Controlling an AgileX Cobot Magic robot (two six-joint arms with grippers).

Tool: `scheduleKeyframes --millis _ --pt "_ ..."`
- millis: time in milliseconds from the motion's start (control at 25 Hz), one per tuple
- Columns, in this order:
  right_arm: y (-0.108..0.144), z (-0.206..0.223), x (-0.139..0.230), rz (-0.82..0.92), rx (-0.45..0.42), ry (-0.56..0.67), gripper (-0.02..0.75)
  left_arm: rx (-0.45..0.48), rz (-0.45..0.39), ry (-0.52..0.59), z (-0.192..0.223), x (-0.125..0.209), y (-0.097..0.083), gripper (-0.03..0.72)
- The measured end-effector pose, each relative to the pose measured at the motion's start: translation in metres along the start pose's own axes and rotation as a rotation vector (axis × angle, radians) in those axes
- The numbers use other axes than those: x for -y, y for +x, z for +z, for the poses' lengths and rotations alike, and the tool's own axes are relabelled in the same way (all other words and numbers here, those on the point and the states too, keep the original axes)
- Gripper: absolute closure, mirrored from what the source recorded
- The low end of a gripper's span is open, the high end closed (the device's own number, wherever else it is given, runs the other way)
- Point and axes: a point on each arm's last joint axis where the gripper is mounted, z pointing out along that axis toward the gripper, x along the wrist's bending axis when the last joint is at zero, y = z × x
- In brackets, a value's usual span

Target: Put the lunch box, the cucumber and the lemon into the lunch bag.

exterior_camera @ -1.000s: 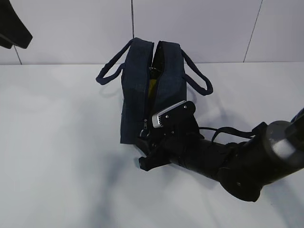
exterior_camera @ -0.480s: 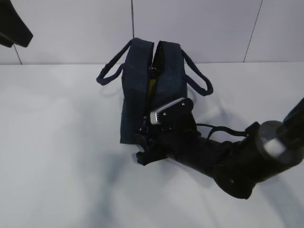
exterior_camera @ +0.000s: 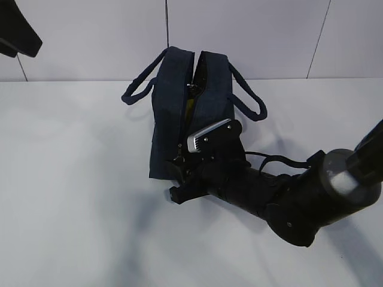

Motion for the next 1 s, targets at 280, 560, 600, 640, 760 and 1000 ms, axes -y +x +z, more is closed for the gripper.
scheduleKeyframes --millis 280,560,600,640,760,1000 --pt "0.0000 0.0000 0.0003 0.034 0.000 0.004 0.367 0.000 0.000 -0.002 0.0000 -0.0002 0.0000 0.450" --pt "0.0014 0.0000 0.0012 0.050 -0.016 0.014 0.367 0.000 0.000 -0.002 0.0000 -0.0002 0.0000 0.450" --pt "0.0020 -0.0001 0.0013 0.048 -0.022 0.015 0.367 0.000 0.000 -0.002 0.0000 -0.0002 0.0000 0.450" --pt "0.0022 -0.0001 0.0014 0.050 -0.024 0.015 0.367 0.000 0.000 -0.002 0.0000 -0.0002 0.0000 0.450" --pt "0.0030 -0.0001 0.0025 0.053 -0.032 0.028 0.367 -0.001 0.000 -0.004 0.0000 -0.0003 0.0000 0.450" --pt "0.0034 0.0020 0.0070 0.051 -0.039 0.041 0.367 -0.001 0.000 -0.006 0.0000 -0.0005 0.0001 0.450"
